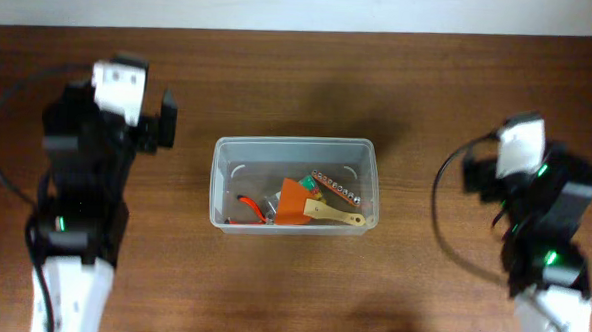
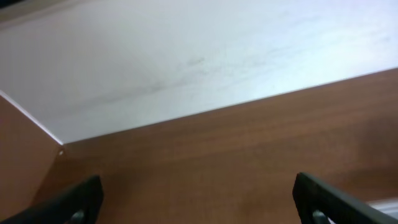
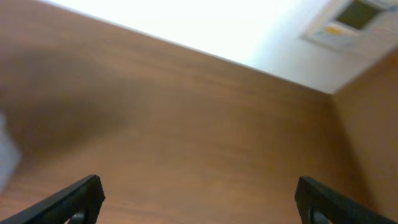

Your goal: Pack container

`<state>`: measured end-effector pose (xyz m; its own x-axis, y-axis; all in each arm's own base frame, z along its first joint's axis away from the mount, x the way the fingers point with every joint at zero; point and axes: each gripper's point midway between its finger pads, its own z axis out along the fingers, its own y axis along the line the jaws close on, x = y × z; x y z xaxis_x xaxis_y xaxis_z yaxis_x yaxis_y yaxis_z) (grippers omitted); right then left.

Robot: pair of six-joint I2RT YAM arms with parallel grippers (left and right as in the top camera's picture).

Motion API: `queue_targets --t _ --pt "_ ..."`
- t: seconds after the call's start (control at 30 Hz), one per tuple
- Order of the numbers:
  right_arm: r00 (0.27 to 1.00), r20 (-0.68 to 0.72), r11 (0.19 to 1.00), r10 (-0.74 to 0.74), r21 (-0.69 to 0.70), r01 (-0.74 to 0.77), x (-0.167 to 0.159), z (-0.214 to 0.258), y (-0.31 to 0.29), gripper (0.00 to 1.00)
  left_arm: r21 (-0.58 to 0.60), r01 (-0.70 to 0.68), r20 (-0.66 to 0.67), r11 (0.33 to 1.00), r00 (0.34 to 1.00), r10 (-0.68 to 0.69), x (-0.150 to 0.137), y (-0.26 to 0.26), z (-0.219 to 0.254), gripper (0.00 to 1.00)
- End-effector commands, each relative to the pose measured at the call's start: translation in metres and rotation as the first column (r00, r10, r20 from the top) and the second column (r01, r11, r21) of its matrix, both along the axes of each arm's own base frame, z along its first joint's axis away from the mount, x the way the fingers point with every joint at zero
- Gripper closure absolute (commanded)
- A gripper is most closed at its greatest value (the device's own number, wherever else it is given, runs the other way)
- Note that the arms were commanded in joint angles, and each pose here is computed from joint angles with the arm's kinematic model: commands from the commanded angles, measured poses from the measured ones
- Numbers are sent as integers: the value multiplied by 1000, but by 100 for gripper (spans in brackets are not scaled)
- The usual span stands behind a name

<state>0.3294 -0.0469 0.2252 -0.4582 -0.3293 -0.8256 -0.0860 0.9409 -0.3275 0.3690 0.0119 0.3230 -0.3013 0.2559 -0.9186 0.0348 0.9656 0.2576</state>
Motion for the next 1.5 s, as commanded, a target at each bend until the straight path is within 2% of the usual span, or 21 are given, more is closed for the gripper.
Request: queue_targets --t 0.0,0.13,0.27,0.33,0.5,0.6,0.77,1.07,1.23,1.47 --pt "996 44 997 78 10 -78 -23 -11 29 2 -7 -11 29 1000 1000 11 -29 1 -25 1" --pt "985 100 990 141 -1 -142 -48 -16 50 1 -6 -13 106 1000 994 13 -54 1 -38 1" --pt "976 132 984 175 -7 -175 -63 -15 59 1 16 -139 132 990 982 135 -71 23 -53 1" --pt "974 134 983 182 -8 -182 -67 -14 61 1 21 -179 148 984 973 174 -75 29 -55 1" --pt "980 77 983 181 4 -182 -72 -28 61 1 26 -179 122 984 977 174 -76 29 -63 1" --pt "983 36 983 181 12 -181 -76 -37 61 1 36 -177 58 984 983 174 -80 29 -78 1" --pt "983 -27 983 180 24 -180 -83 -51 61 1 64 -167 -124 984 977 174 -95 29 -120 1" --pt "980 -83 983 180 35 -178 -90 -63 61 1 111 -136 -455 984 874 172 -143 28 -190 1" --pt "981 -77 983 180 34 -178 -92 -62 61 1 122 -124 -542 985 823 171 -162 28 -207 1" --pt "982 54 983 183 12 -184 -114 -35 63 1 123 -123 -550 985 817 171 -164 28 -208 1"
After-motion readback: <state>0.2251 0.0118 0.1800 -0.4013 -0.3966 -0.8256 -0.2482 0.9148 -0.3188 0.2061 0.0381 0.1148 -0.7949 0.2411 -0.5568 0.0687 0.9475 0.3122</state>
